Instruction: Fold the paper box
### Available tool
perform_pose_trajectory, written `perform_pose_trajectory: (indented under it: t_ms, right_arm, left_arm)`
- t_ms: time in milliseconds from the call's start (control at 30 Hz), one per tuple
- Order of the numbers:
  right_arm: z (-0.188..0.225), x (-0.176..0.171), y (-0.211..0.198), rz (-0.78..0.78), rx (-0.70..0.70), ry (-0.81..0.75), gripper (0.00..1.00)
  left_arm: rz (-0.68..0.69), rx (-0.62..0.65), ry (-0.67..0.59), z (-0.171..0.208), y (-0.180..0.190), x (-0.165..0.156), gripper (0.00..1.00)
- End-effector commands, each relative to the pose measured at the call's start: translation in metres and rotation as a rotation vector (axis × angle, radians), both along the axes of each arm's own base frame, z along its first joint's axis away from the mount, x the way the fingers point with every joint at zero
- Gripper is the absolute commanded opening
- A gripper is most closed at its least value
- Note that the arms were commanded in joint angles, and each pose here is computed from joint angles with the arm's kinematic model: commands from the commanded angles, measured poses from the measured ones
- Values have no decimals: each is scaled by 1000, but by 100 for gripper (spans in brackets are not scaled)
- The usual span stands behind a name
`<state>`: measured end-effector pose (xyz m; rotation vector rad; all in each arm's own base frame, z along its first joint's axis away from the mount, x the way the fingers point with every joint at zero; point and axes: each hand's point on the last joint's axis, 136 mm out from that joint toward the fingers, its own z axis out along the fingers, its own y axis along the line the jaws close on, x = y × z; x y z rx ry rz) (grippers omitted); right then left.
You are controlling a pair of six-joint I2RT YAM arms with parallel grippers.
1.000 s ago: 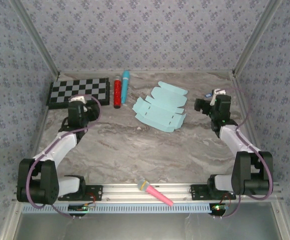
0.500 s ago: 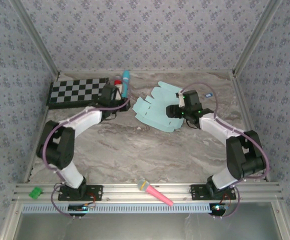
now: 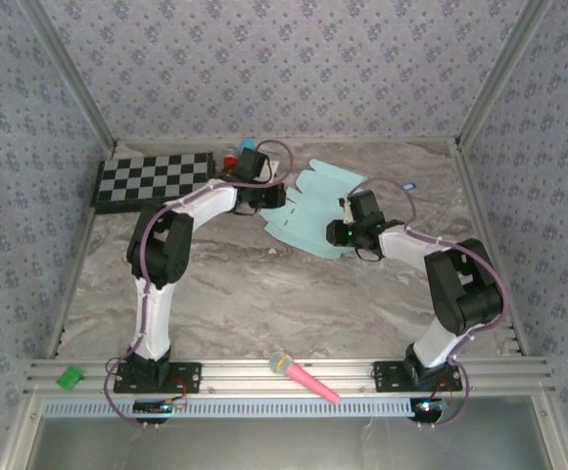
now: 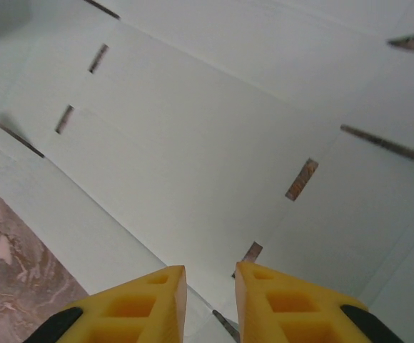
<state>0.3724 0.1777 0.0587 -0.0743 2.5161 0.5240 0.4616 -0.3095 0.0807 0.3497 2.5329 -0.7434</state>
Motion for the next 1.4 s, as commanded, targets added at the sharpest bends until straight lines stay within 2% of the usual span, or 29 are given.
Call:
perform_pose_trajectory:
  t_ms: [0, 233, 467, 700, 900, 1033, 1100, 1200, 1367]
  right_arm:
    - [-13, -5, -1, -31, 3, 39, 25]
    - [-31, -11, -17, -89, -46, 91, 22]
    - [-40, -19, -35, -153, -101, 118, 20]
    - [-42, -17, -48, -170, -169, 123, 20]
    - [-30, -1, -58, -172, -252, 84, 21]
    - [-11, 6, -60, -183, -272, 58, 22]
    - [-1, 9, -62, -182, -289, 43, 23]
    - [13, 6, -58, -162, -280, 21, 25]
    - [23, -6, -50, -146, -242, 15, 27]
  left_arm:
    - [-16, 44, 31, -14, 0, 0, 0]
    - [-30, 97, 103, -50, 0, -19, 0]
    - [-61, 133, 173, -66, 3, -61, 0]
    - [-75, 136, 207, -61, -1, -114, 1]
    - [-131, 105, 221, -54, -22, -151, 1]
    - [-143, 67, 202, -34, -33, -151, 4]
    - [-139, 55, 166, -17, -35, -144, 8]
    - [-138, 41, 107, 11, -38, -129, 18]
    - [-120, 17, 45, 38, -38, -96, 24]
